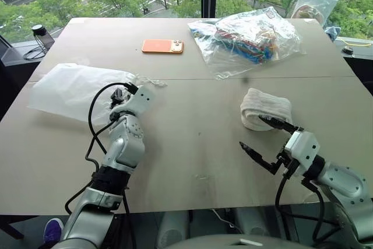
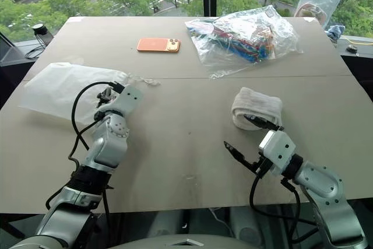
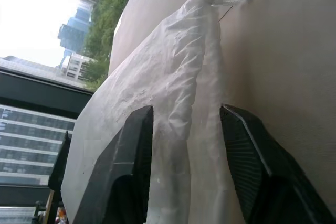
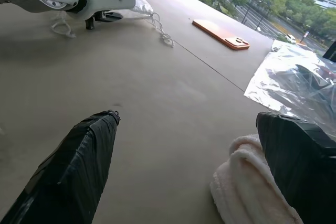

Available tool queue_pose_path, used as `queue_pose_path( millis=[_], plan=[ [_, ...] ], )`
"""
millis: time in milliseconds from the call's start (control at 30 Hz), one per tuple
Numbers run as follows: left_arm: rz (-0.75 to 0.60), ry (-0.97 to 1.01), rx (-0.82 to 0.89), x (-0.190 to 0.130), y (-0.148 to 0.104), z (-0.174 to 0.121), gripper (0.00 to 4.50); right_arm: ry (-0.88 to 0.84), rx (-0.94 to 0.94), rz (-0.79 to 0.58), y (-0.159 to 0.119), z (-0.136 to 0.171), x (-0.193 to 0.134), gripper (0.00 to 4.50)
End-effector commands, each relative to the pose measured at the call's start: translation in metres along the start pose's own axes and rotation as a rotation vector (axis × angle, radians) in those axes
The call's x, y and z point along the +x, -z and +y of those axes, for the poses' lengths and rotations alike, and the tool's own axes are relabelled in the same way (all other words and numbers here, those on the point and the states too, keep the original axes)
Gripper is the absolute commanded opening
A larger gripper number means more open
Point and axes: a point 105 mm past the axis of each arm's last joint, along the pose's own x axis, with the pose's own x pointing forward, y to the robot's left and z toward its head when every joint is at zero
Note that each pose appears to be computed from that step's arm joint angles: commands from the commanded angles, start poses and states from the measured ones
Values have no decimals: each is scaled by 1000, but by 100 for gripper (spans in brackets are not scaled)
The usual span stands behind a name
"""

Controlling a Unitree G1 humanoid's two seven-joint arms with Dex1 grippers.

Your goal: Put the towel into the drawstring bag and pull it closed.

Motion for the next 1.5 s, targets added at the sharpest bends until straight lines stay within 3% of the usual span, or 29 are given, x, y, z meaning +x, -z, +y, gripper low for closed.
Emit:
queue_pose_path(
  millis=[33,133,300,367,500,600,767,1000,1267,1400,1500],
  plan=[
    [-81,-11,-105,7,-8,30,22,40,-33,-16,-9,-5,2,450],
    [-145,153,-326,6,-14,33,3,77,-72,48,-3,-9,2,450],
    [-223,736,-796,-25,-40,23,3,69,-60,94,1,-11,4,450],
    [-266,983,-894,-50,-53,25,3,73,-50,111,3,-16,3,450],
    [-263,1196,-1030,-72,-62,32,3,131,-44,151,9,-33,0,450],
    [-235,1253,-1091,-78,-69,33,3,238,66,183,15,-56,-6,450],
    [-229,1278,-1043,-84,-81,23,3,307,135,200,16,-84,-6,450],
    [-291,1299,-1045,-83,-112,15,3,364,264,356,54,-124,20,450],
    [-324,1270,-1027,-85,-120,12,3,20,438,683,116,-86,28,450],
    [-333,1253,-1031,-87,-122,12,3,-65,409,730,133,-81,30,450],
    [-340,1233,-1044,-86,-126,12,0,-102,390,743,141,-77,35,357]
  ],
)
